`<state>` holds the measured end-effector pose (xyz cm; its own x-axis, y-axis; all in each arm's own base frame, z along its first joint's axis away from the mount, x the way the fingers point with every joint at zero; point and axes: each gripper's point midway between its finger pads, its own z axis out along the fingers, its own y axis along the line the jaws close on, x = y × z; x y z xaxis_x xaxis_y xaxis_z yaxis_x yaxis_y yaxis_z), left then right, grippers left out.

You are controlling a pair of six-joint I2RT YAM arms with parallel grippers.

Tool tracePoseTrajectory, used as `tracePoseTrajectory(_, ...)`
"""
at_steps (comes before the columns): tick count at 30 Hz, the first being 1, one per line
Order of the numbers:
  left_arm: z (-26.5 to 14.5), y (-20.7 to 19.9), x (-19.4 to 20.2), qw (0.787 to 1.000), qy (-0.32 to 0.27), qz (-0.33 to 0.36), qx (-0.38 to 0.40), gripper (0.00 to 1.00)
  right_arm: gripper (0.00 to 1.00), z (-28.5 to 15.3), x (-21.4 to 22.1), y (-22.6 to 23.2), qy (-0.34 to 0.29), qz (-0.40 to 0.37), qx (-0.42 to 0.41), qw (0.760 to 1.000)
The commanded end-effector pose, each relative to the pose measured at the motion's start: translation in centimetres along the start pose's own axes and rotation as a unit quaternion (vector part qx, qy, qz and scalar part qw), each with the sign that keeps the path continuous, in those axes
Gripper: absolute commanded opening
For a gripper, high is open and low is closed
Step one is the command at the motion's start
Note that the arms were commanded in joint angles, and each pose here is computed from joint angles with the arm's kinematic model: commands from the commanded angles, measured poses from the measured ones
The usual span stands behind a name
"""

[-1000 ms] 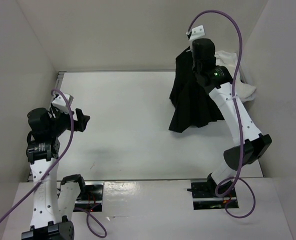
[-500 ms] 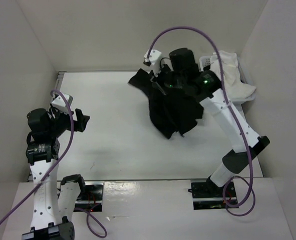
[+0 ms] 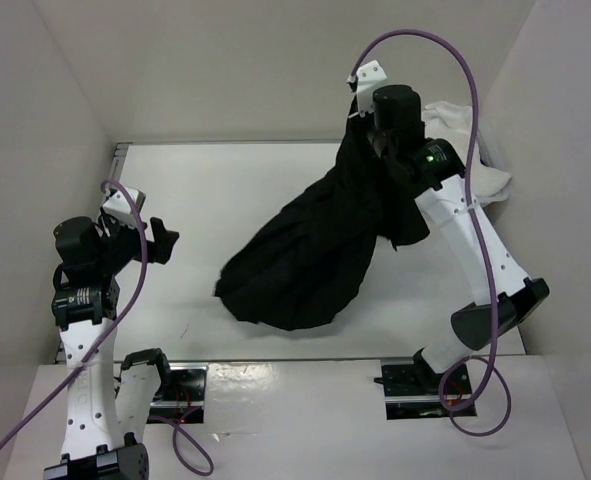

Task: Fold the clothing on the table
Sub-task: Flatten the skirt out

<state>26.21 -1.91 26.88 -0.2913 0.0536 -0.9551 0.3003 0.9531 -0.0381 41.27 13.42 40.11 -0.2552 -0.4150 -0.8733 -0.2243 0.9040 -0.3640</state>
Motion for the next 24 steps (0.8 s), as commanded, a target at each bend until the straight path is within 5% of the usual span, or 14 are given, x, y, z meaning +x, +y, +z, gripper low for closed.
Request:
tracePoseTrajectory(1,-0.2,0.1,-0.8,1.0,-0.016,0.007,-0.004,0.84,0.0,-0.2,-2.1,-3.9,-0.026,0.019,0.13,0.991)
tracePoseTrajectory(3,-0.4,0.0,-0.9,1.0,-0.02,0.01,-0.005,0.84,0.0,-0.6,-3.3,-4.8,-0.046,0.047,0.076,0.995)
tracePoseTrajectory(7,-0.4,0.0,-1.0,1.0,-0.02,0.01,-0.005,0.84,0.0,-1.3,-1.7,-11.0,-0.009,0.068,0.303,0.951)
tracePoseTrajectory(12,-0.4,0.0,-1.0,1.0,-0.02,0.01,-0.005,0.84,0.0,-0.8,-1.9,-9.3,0.002,0.045,0.33,0.943)
tracePoseTrajectory(16,-0.4,0.0,-1.0,1.0,-0.02,0.01,-0.005,0.84,0.0,-0.7,-2.3,1.1,0.013,-0.034,0.102,0.994)
tracePoseTrajectory(17,-0.4,0.0,-1.0,1.0,-0.02,0.01,-0.005,0.84,0.0,-1.5,-3.3,6.7,-0.016,-0.038,-0.07,0.997)
tracePoseTrajectory(19,-0.4,0.0,-1.0,1.0,-0.02,0.01,-0.005,0.84,0.0,-6.3,-5.1,10.2,-0.056,-0.05,-0.242,0.967)
tracePoseTrajectory(20,-0.4,0.0,-1.0,1.0,-0.02,0.01,-0.005,0.84,0.0,-11.0,-7.0,12.7,-0.121,-0.076,-0.365,0.92)
tracePoseTrajectory(23,-0.4,0.0,-1.0,1.0,-0.02,0.01,-0.005,0.84,0.0,-17.3,-8.1,13.7,-0.169,-0.107,-0.472,0.858)
tracePoseTrajectory(24,-0.4,0.0,-1.0,1.0,-0.02,0.01,-0.005,0.84,0.0,-17.7,-8.1,13.7,-0.169,-0.107,-0.478,0.855)
